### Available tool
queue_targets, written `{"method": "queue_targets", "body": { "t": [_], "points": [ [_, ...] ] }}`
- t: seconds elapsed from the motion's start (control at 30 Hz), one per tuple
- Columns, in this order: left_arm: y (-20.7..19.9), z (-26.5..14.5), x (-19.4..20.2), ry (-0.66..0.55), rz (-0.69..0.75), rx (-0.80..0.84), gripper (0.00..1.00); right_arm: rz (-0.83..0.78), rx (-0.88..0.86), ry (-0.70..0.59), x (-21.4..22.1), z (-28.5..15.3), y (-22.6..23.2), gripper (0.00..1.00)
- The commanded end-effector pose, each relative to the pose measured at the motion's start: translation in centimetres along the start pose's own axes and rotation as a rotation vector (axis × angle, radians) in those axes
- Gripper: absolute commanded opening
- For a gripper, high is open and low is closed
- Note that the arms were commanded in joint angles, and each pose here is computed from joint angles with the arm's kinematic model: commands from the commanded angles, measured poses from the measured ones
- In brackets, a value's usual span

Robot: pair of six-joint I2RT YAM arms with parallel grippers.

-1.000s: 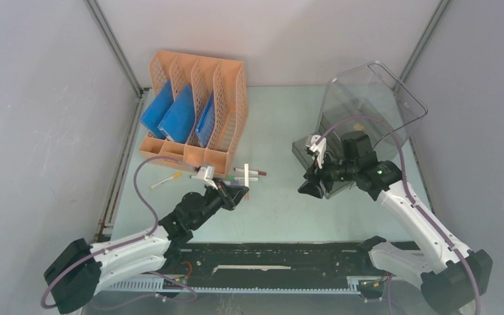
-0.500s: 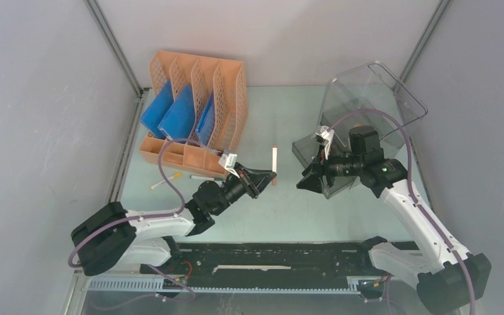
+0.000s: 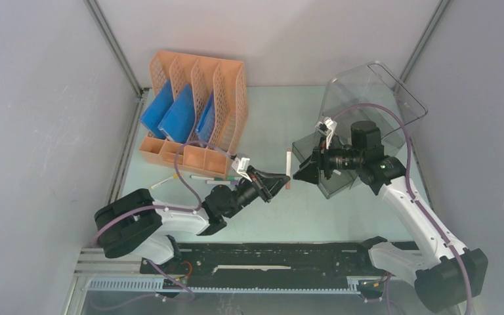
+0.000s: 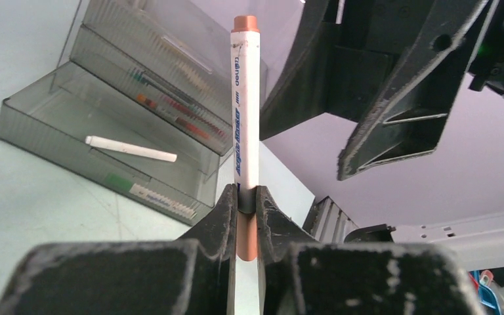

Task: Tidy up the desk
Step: Pick up the stationery from the center of the board.

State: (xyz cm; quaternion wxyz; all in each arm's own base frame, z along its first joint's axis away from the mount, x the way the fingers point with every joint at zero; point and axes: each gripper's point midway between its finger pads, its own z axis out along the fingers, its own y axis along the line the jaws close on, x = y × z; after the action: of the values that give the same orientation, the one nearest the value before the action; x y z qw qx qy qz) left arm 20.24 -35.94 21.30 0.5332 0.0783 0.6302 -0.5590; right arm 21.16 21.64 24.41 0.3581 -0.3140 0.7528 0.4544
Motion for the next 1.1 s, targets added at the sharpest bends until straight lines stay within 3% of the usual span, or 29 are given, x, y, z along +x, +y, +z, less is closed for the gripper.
{"method": "queue_targets", "body": {
  "t": [0.0, 1.07],
  "points": [
    [-2.4, 1.3, -2.2, -0.101, -0.027, 0.06, 0.0, 0.012, 0.0, -0.032, -0.8, 0.3, -0.2, 0.66],
    [-4.2, 2.4, -0.5, -0.084, -0.063, 0.11, 0.0, 0.042, 0.012, -0.025, -0.1, 1.3, -0.7, 0.49]
  ]
}}
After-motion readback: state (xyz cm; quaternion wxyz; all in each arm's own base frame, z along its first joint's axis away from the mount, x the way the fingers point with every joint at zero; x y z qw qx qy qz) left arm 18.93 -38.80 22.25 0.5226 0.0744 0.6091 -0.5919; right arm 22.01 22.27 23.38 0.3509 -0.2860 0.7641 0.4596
